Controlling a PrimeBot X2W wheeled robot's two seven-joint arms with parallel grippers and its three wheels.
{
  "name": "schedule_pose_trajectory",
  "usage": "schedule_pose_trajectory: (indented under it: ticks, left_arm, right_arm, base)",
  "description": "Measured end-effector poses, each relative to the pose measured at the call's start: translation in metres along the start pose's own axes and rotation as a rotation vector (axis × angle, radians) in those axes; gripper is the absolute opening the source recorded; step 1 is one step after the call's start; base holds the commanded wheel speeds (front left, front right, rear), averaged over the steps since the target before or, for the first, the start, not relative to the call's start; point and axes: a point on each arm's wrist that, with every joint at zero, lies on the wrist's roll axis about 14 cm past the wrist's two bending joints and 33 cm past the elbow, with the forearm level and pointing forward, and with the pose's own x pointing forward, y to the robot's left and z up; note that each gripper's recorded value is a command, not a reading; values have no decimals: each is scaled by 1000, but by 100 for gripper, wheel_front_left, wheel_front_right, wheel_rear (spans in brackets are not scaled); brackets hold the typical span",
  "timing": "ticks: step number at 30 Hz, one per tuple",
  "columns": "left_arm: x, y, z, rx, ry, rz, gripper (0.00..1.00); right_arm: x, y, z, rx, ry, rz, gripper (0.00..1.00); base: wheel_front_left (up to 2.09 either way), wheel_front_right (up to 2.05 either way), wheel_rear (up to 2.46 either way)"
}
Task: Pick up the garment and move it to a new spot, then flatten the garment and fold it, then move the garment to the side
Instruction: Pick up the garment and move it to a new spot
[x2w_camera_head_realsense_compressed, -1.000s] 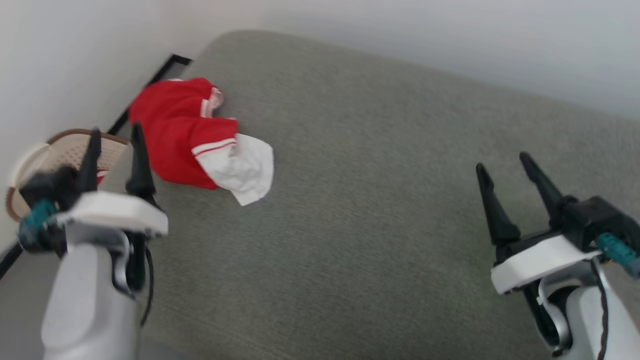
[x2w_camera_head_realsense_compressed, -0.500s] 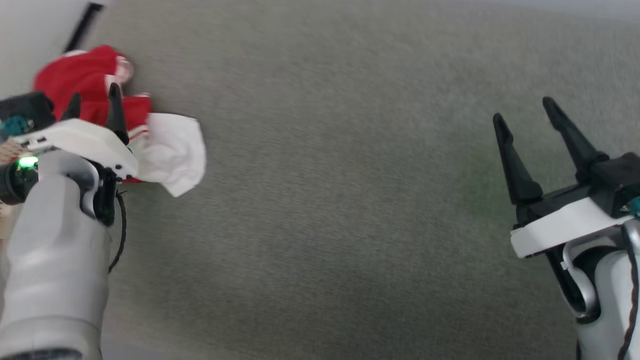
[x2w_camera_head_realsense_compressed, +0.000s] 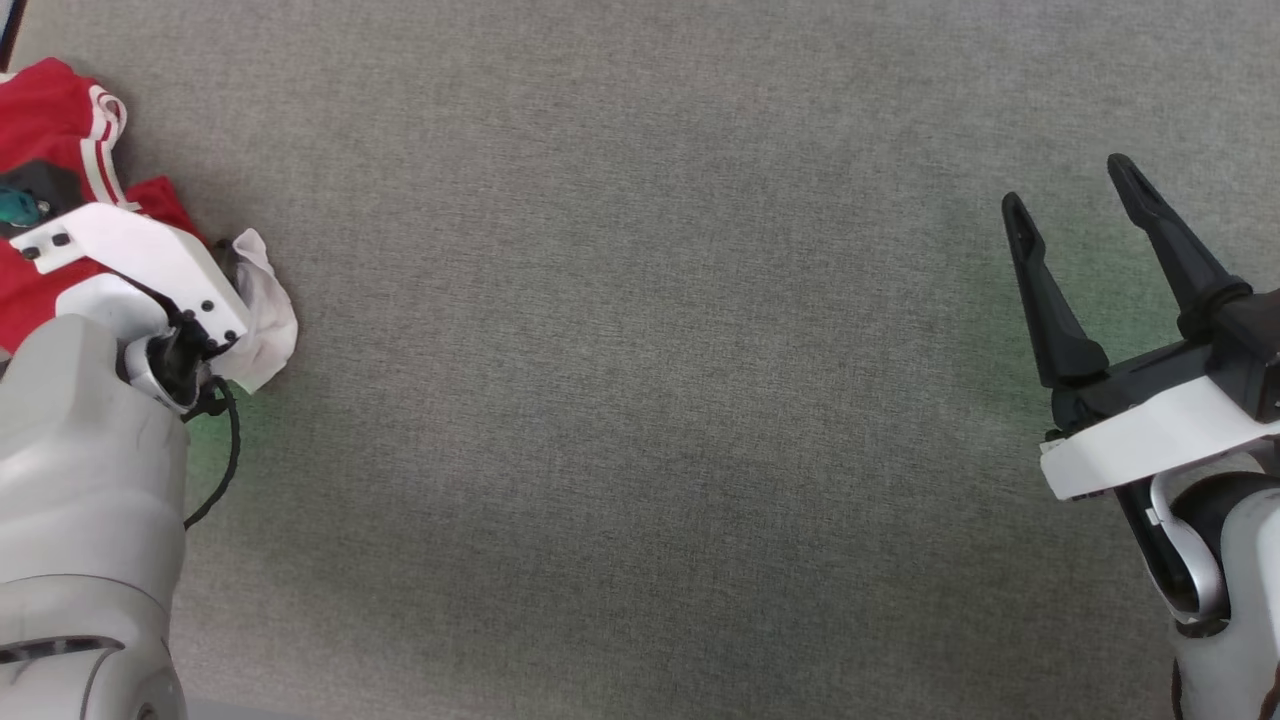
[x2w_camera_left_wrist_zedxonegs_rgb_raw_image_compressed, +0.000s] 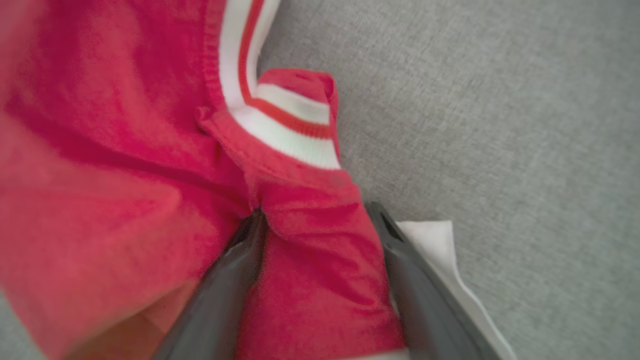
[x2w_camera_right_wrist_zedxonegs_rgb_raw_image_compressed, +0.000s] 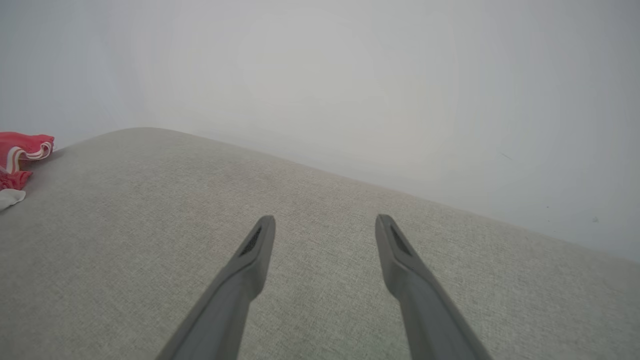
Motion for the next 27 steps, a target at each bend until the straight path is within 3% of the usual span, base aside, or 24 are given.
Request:
schedule_pose_trajectory:
  ticks: [4, 5, 14, 27]
  left_arm:
    - [3, 1, -4, 7, 35, 12, 100]
    - [2, 1, -3, 9, 35, 13, 0]
    - [-19, 14, 20, 64, -80, -26, 0]
    - [-116, 50, 146, 190, -552, -32, 0]
  right_arm:
    - [-1, -2, -2, -4, 9, -2, 100]
    - [-1, -2, -2, -4, 8, -3, 100]
    - [-9, 1, 15, 9, -30, -25, 100]
    - [-33, 27, 50, 54, -118, -30, 100]
  base:
    - [0, 0, 0]
    - [0, 0, 0]
    - [0, 0, 0]
    - [0, 0, 0]
